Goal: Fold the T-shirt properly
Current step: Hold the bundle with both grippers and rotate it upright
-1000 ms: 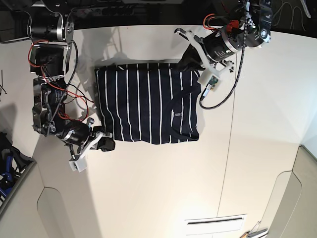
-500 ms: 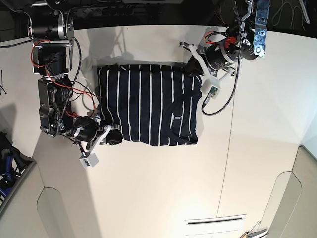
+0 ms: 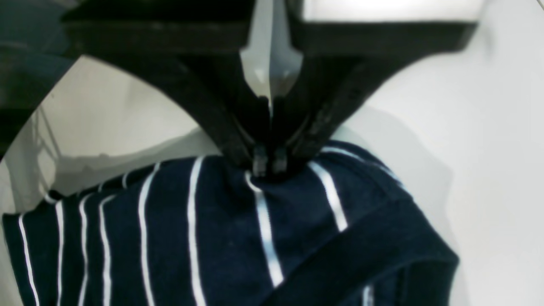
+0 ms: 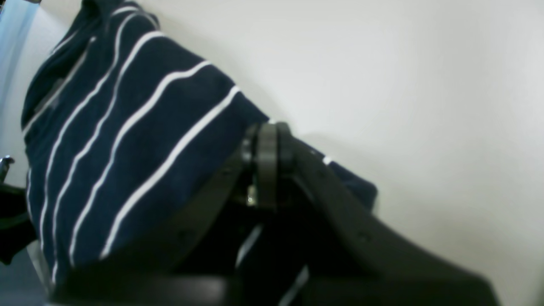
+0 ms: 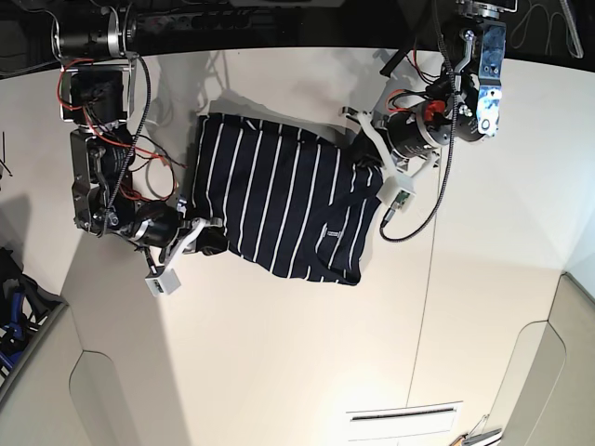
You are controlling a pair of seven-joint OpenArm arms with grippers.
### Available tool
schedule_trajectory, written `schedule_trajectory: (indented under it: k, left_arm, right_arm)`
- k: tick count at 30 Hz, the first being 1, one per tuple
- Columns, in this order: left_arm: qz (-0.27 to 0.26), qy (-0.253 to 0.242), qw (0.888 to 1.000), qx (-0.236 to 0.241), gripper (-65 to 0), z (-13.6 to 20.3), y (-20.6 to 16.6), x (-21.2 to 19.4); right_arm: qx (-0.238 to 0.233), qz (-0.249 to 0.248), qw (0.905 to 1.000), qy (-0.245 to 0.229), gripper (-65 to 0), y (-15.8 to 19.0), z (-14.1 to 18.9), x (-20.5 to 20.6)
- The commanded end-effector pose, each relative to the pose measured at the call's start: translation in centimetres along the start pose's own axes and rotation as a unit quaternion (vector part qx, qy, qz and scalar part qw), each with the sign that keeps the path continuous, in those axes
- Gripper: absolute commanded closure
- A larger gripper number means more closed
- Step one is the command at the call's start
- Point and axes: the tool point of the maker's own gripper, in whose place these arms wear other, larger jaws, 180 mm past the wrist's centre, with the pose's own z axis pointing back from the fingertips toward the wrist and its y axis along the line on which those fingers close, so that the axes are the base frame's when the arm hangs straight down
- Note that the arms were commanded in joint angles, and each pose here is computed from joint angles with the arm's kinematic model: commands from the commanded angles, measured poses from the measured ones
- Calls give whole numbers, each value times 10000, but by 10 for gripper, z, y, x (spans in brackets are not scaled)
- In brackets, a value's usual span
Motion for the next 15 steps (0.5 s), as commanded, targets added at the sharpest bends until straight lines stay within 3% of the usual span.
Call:
schedule_trajectory:
  k: [1,15]
  left_arm:
    - [-88,50,9999,135,0,0,7,2]
    - [-328,-244,9974,588,0,-5,36,53]
  right_arm:
    - [-4,101,9999,-25,0,0,3,6]
    - [486,-224,9983,233,0,19,5,-5]
